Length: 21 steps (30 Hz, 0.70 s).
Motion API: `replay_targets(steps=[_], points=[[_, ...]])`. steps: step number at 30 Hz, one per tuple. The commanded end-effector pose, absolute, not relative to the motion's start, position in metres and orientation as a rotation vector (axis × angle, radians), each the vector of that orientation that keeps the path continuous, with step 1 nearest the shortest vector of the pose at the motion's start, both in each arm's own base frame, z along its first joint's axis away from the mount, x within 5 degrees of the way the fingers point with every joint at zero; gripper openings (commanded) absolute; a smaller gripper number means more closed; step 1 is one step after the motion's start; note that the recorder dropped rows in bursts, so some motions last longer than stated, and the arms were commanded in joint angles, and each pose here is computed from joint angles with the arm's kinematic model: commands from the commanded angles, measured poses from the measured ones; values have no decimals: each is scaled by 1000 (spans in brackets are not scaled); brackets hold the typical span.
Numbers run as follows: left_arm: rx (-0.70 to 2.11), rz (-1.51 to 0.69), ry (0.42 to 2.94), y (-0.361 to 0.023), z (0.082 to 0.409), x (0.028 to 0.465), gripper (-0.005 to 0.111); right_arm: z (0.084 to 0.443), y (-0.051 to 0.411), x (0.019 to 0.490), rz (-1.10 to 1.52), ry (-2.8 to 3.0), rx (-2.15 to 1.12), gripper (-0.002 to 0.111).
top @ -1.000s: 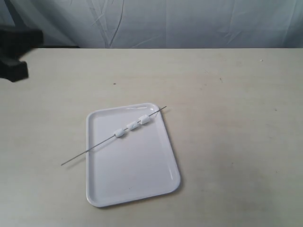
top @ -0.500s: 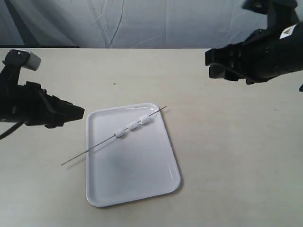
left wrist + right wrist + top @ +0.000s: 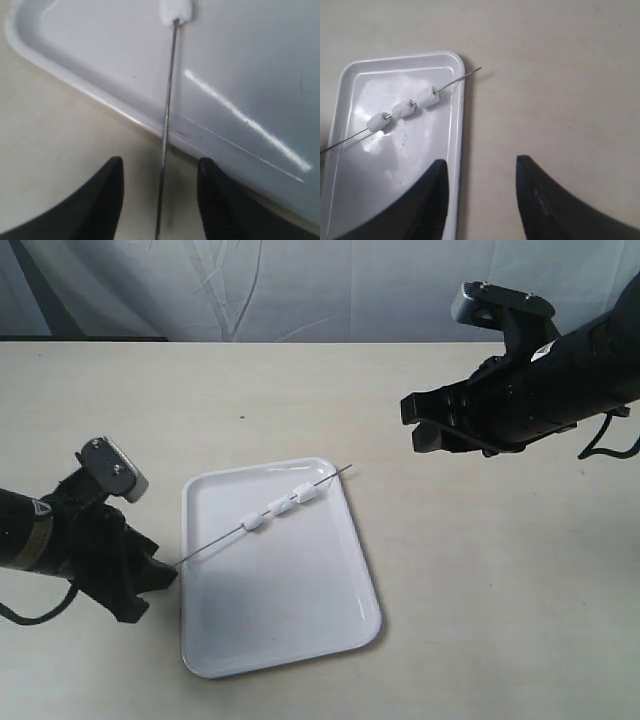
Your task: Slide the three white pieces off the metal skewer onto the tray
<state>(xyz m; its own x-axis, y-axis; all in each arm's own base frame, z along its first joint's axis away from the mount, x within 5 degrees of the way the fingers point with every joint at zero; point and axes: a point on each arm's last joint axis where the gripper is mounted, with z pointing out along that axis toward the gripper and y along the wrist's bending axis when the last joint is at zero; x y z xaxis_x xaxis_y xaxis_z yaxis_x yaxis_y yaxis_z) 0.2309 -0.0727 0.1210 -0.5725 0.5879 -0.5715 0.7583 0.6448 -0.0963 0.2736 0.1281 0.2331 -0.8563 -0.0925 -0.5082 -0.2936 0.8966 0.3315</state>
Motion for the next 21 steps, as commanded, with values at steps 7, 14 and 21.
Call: replay_targets(steps=[7, 14, 21], points=[[1199, -279, 2352, -85, 113, 225, 42, 234, 129, 275, 552, 2562, -298, 42], [1211, -301, 2392, -85, 102, 224, 37, 234, 129, 274, 554, 2566, -301, 42], [1219, -323, 2419, -86, 95, 223, 9, 234, 130, 274, 567, 2563, -285, 42]])
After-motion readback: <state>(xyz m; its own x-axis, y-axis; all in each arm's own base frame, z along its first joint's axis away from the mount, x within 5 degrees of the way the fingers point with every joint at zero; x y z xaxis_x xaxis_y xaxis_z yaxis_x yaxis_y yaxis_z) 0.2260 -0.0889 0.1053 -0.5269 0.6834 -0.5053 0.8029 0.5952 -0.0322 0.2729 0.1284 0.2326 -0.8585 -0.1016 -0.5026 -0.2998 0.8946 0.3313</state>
